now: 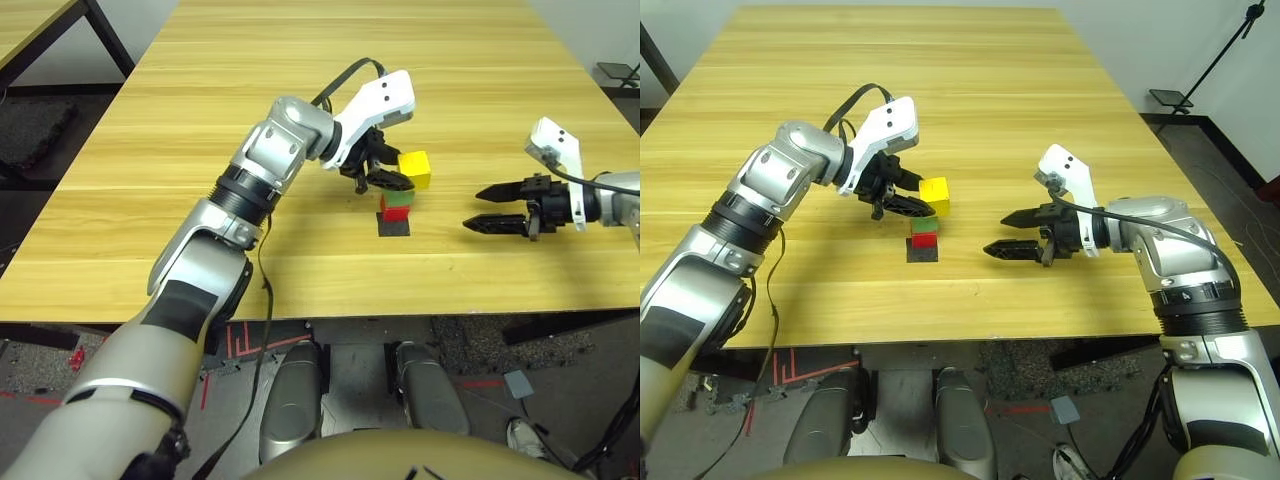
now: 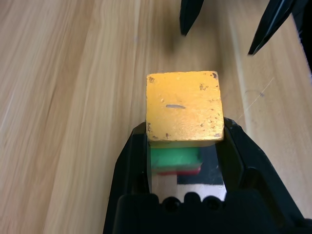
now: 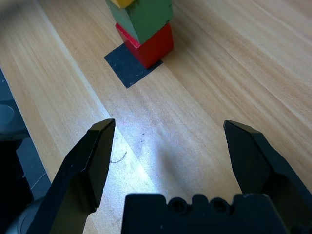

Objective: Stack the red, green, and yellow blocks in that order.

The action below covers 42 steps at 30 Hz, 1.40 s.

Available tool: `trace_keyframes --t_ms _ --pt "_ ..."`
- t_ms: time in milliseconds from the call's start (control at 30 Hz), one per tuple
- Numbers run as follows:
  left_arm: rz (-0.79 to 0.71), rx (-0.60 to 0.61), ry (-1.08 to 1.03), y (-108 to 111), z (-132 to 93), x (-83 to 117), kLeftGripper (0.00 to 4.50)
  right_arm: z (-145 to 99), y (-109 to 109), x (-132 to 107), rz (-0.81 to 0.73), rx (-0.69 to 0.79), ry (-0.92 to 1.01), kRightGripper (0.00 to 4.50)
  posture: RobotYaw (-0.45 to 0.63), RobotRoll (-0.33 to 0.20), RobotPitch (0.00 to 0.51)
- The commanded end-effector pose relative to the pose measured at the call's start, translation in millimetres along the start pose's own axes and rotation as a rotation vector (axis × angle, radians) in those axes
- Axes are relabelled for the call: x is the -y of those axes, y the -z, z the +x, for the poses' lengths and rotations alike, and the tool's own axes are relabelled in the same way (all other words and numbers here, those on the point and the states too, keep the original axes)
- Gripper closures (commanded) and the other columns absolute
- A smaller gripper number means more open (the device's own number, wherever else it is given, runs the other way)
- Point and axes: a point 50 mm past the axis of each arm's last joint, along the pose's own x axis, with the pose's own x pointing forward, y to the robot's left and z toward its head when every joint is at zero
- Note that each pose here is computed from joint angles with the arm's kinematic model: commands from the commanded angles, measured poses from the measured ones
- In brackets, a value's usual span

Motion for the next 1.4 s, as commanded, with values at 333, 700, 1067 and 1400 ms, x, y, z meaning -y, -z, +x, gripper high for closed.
trace_keyframes --t_ms 333,700,1067,1400 --pt "0.010 -0.039 -0.011 0 1 -2 2.50 -6 3 1 0.011 0.006 0.013 0.00 0.10 -0.117 0.099" --pt "-0.126 0.281 -0.128 -31 -37 12 0.03 -23 -7 3 0.015 0.133 0.022 0.00 0.12 -0.128 0.073" --pt "-0.522 0.567 -1.171 80 -110 46 0.03 -57 25 70 0.243 0.731 0.770 0.00 0.16 -0.155 0.074" --pt "-0.340 0.406 -1.642 157 -123 80 0.03 -70 87 86 0.273 0.702 1.159 0.00 0.16 -0.158 0.094"
